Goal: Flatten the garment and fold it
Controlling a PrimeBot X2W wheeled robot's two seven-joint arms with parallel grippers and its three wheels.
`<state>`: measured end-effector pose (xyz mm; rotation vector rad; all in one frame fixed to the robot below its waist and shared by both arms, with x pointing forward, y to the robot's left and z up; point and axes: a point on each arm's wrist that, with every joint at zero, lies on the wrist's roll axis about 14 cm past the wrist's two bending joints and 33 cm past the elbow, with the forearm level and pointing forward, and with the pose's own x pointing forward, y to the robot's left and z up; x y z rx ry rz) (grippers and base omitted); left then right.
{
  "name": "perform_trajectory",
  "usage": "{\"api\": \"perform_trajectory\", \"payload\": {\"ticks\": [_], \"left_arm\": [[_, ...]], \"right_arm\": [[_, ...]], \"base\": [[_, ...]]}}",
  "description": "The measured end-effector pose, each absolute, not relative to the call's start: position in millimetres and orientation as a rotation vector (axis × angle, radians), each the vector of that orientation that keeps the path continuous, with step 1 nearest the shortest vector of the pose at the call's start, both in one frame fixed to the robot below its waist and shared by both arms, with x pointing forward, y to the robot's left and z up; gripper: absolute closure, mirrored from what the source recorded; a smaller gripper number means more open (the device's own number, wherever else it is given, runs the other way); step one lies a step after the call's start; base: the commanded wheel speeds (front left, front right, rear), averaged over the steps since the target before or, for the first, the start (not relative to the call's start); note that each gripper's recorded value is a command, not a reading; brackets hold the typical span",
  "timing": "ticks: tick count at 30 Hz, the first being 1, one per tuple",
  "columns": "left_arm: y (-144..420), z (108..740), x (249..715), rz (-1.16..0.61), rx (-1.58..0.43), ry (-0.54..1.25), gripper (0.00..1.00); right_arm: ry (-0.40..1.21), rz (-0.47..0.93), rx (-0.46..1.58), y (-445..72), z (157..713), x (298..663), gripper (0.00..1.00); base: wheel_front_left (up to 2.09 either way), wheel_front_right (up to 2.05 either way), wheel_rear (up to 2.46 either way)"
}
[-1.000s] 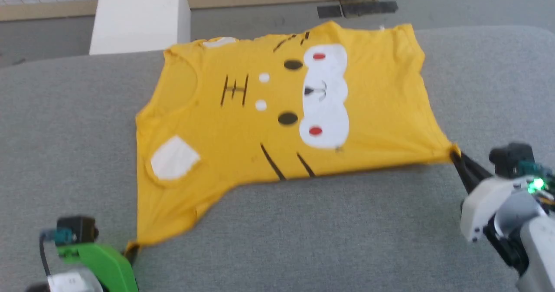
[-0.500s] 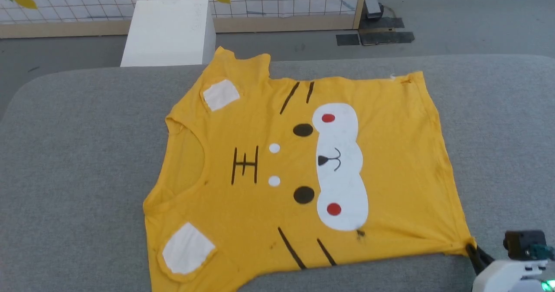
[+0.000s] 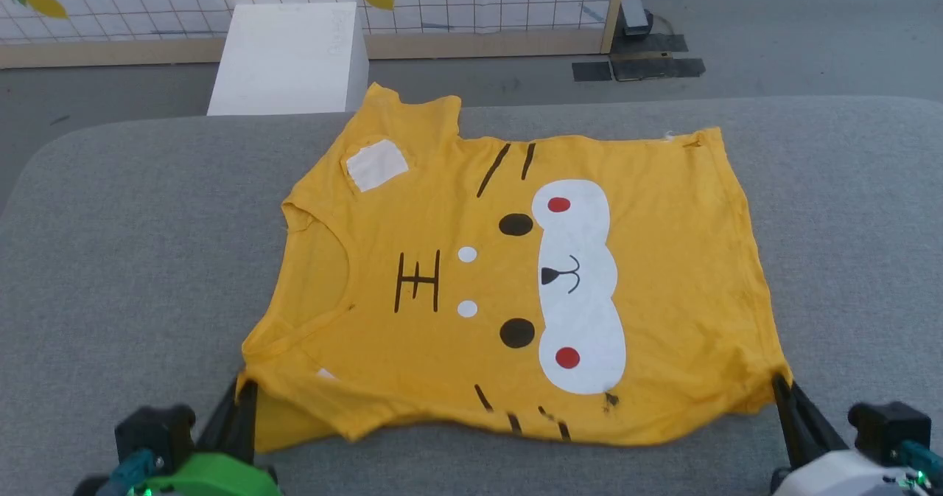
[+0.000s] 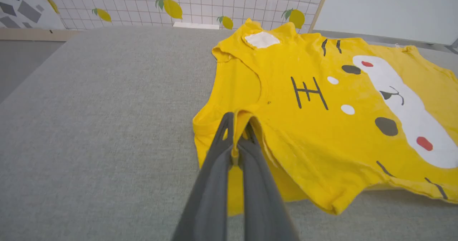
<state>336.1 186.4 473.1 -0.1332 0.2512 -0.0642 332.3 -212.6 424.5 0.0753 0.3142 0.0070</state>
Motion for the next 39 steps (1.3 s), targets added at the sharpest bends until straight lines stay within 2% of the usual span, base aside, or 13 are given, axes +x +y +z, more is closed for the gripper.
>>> {"api": "perform_trajectory", "payload": {"ticks": [5,10,19,24,30,34,35,36,37,38,39], "left_arm": [[181,498,373,-0.11,-0.058,0.093,1.0],[174,519,416,-0.172,0.021,0.012,1.0],[163,510,489,-0.268,0.124,0.063,1.0],[173,454,509,-0.27,0.151,0.287,1.0],[188,369,492,-0.267,0.124,0.681,1.0],[187,361,493,-0.268,0.041,0.829,1.0],[188,364,494,-0.264,0.034,0.822,0.95],[188,367,495,-0.259,0.031,0.803,0.63],[188,372,497,-0.252,0.03,0.761,0.07],[188,378,500,-0.241,0.03,0.707,0.0],[189,382,499,-0.23,0.031,0.67,0.0]], "right_arm": [[0.234,0.047,0.03,-211,448,360,1.0],[0.206,0.072,-0.021,-212,465,393,1.0],[0.322,0.049,-0.071,-227,449,447,1.0],[0.527,0.029,-0.058,-234,407,455,1.0],[0.715,0.034,-0.037,-233,375,458,1.0],[0.797,0.037,-0.011,-233,371,459,1.0],[0.803,0.037,0.0,-233,373,459,0.91],[0.803,0.036,0.011,-232,375,459,0.83],[0.797,0.036,0.023,-231,377,459,0.09],[0.788,0.035,0.036,-231,380,459,0.0],[0.774,0.035,0.044,-229,383,458,0.0]], "base": [[0.0,0.0,0.0],[0.0,0.0,0.0],[0.0,0.0,0.0],[0.0,0.0,0.0],[0.0,0.0,0.0],[0.0,0.0,0.0],[0.0,0.0,0.0],[0.0,0.0,0.0],[0.0,0.0,0.0],[0.0,0.0,0.0],[0.0,0.0,0.0]]}}
